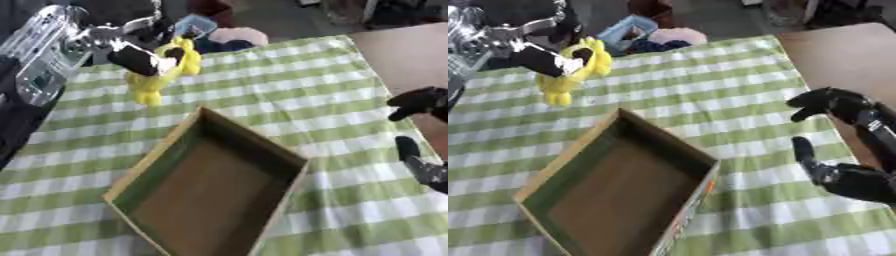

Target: Pick up objects on the table and place them in the box.

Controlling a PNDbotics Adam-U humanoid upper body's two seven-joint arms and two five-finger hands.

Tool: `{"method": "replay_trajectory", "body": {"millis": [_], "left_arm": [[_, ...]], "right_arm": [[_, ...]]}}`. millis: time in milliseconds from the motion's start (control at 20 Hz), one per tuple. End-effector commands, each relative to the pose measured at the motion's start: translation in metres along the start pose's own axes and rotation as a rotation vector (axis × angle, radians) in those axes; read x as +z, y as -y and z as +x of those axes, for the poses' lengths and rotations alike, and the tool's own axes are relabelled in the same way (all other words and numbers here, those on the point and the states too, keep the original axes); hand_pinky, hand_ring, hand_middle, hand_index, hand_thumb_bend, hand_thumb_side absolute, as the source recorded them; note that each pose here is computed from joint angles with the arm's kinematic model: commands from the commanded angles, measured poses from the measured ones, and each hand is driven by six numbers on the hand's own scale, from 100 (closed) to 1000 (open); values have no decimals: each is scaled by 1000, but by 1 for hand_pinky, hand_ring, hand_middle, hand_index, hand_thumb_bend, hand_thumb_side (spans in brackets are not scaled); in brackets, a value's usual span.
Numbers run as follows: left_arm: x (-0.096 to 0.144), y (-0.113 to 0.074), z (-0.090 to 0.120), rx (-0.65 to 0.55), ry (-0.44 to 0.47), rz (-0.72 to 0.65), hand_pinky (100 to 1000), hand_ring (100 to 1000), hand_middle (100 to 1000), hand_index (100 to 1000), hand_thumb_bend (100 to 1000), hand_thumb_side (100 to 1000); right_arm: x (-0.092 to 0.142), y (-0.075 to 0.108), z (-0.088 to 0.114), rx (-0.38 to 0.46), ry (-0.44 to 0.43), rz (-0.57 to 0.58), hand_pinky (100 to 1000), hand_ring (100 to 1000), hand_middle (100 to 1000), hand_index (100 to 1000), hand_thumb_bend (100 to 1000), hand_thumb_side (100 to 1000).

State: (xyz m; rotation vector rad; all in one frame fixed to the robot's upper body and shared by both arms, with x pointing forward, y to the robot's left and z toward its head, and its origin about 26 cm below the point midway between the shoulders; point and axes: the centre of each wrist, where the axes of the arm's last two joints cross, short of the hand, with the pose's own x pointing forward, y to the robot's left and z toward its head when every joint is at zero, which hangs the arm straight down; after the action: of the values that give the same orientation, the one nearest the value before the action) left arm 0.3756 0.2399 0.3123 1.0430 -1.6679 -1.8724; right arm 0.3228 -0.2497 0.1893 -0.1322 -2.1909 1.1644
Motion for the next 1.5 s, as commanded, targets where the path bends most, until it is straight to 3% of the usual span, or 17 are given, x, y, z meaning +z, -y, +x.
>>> {"method": "replay_trajectory", "body": {"millis": [50, 400, 800, 1250, 1500], "left_arm": [[-4, -16, 23, -13, 64, 2, 505, 354, 268, 469, 100, 500], [-28, 2, 49, 62, 122, -64, 510, 361, 274, 476, 100, 499], [-52, 51, 53, 157, 142, -204, 523, 378, 291, 493, 100, 502], [-55, 93, 51, 228, 123, -301, 534, 392, 306, 511, 100, 492], [-51, 111, 47, 261, 95, -362, 573, 440, 361, 564, 100, 429]], "right_arm": [[-3, 6, 6, 13, 28, 10, 809, 706, 760, 828, 100, 100], [-4, -1, 8, -15, 40, 41, 807, 704, 759, 826, 100, 100], [-7, -8, 10, -43, 56, 85, 806, 700, 754, 824, 100, 100], [-3, -13, 8, -61, 50, 122, 805, 695, 744, 820, 100, 100], [-1, -13, 7, -67, 48, 123, 798, 694, 742, 821, 100, 100]]}}
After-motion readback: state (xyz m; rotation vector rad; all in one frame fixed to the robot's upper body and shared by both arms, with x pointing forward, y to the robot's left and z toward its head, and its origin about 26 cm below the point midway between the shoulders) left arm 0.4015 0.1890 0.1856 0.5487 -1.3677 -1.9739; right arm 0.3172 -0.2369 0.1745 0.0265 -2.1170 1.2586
